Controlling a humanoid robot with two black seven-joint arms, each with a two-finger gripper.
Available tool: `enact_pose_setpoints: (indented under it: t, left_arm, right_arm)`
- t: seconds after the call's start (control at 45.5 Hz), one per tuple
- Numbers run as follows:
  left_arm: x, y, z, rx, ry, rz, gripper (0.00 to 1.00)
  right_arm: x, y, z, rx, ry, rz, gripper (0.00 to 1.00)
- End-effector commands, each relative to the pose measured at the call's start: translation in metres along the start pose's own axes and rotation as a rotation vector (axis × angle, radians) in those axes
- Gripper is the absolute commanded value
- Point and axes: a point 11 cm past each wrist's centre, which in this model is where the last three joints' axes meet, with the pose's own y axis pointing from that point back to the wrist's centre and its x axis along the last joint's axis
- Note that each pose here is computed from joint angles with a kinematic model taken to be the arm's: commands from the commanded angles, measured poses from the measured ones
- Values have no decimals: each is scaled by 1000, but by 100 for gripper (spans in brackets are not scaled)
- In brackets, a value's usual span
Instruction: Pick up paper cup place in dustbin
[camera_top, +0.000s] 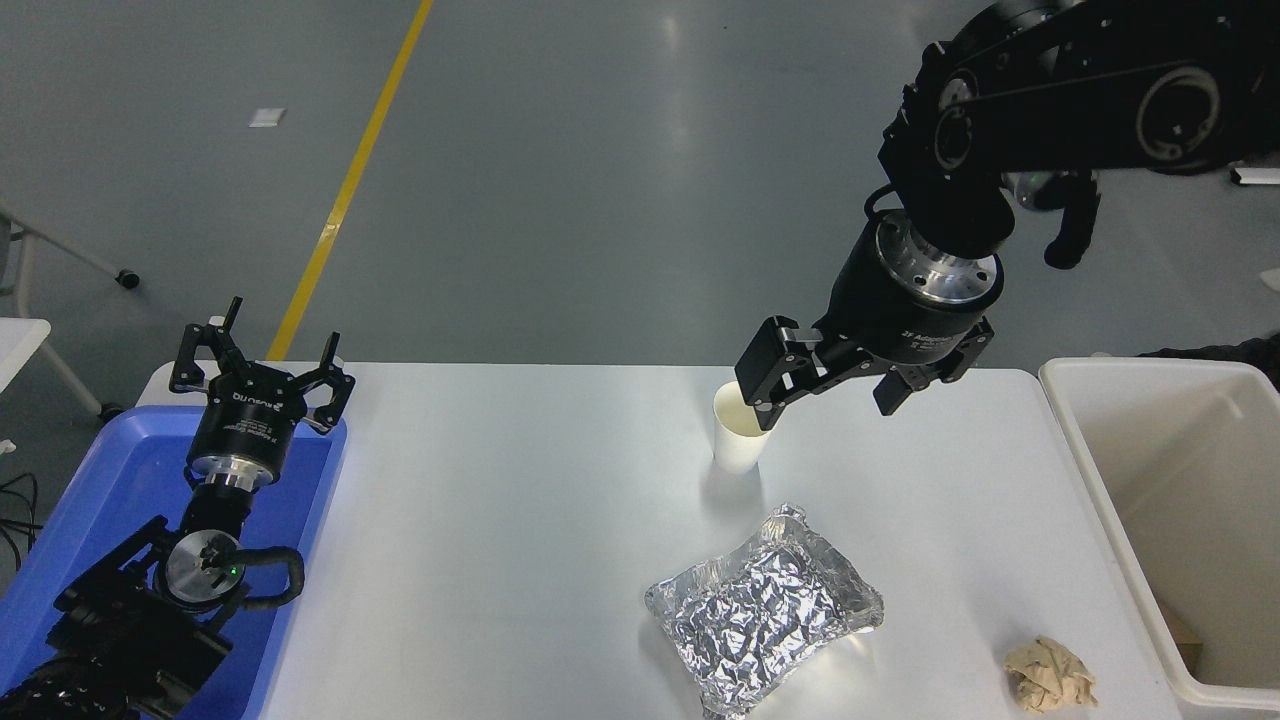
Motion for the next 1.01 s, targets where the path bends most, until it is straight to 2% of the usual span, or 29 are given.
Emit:
enact_pose_setpoints:
  t: [0.0, 0.22, 0.396, 0.659, 0.989]
  left_arm:
    - [1, 1, 0, 1, 0, 1, 100]
    - [0, 0, 0, 0, 0, 0, 100]
    - [1, 1, 0, 1, 0, 1, 100]
    - [1, 1, 0, 1, 0, 1, 100]
    - [0, 0, 0, -1, 1, 1, 100]
  right_arm:
    - [13, -24, 11, 14, 8, 17, 100]
    - [47, -60, 32, 8, 2, 264, 100]
    - [64, -92, 50, 51, -91, 383, 100]
    - [61, -158, 99, 13, -197, 490, 100]
    - [42, -213, 91, 95, -320, 496, 100]
